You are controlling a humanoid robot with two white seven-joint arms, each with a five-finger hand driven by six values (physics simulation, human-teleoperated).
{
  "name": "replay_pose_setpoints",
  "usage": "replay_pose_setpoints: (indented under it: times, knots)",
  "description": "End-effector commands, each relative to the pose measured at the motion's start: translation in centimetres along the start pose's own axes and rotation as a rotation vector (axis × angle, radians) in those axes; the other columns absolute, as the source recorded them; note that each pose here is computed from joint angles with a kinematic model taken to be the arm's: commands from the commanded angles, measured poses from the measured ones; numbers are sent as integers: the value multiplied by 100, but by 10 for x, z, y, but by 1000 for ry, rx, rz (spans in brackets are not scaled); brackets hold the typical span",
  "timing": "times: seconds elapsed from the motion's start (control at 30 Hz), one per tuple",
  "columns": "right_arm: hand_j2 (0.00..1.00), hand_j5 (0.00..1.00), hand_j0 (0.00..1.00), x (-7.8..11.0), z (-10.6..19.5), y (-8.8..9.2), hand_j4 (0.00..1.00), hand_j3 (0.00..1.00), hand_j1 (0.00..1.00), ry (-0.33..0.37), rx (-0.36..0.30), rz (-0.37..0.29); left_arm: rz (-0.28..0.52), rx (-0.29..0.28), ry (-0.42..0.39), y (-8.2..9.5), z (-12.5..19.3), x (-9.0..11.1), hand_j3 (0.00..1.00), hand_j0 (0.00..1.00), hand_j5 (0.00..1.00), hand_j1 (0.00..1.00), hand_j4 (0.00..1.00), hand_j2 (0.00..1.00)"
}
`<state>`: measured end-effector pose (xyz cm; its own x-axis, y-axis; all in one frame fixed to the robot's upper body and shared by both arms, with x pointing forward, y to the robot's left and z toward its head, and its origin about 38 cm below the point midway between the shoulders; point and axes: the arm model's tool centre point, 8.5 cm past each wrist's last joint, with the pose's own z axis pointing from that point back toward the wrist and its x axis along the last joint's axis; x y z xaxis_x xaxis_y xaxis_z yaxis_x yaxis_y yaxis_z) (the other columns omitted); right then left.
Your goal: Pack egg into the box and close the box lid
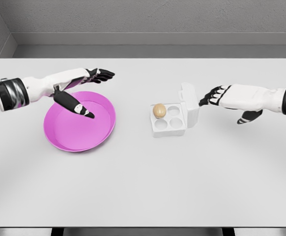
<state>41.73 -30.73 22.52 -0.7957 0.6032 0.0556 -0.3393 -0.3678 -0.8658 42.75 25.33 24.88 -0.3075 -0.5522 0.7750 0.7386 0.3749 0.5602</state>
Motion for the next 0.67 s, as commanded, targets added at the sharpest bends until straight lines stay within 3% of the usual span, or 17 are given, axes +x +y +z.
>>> replay_pose_setpoints:
  times: [0.0,0.3,0.43,0.63]
  knots:
    - [100,100,100,10,-1,-8,100,100,100,-25,-15,24,-18,24,-17,7,6,8,100,100,100,100,100,100]
    - [100,100,100,35,-19,-32,100,100,100,-110,-85,61,-5,23,-24,9,7,9,100,100,100,100,100,100]
    - [100,100,100,-1,34,-56,100,100,100,43,-133,90,-2,25,-21,11,11,8,100,100,100,100,100,100]
    - [100,100,100,-28,53,-43,100,100,100,128,-117,33,-1,24,-19,11,11,8,100,100,100,100,100,100]
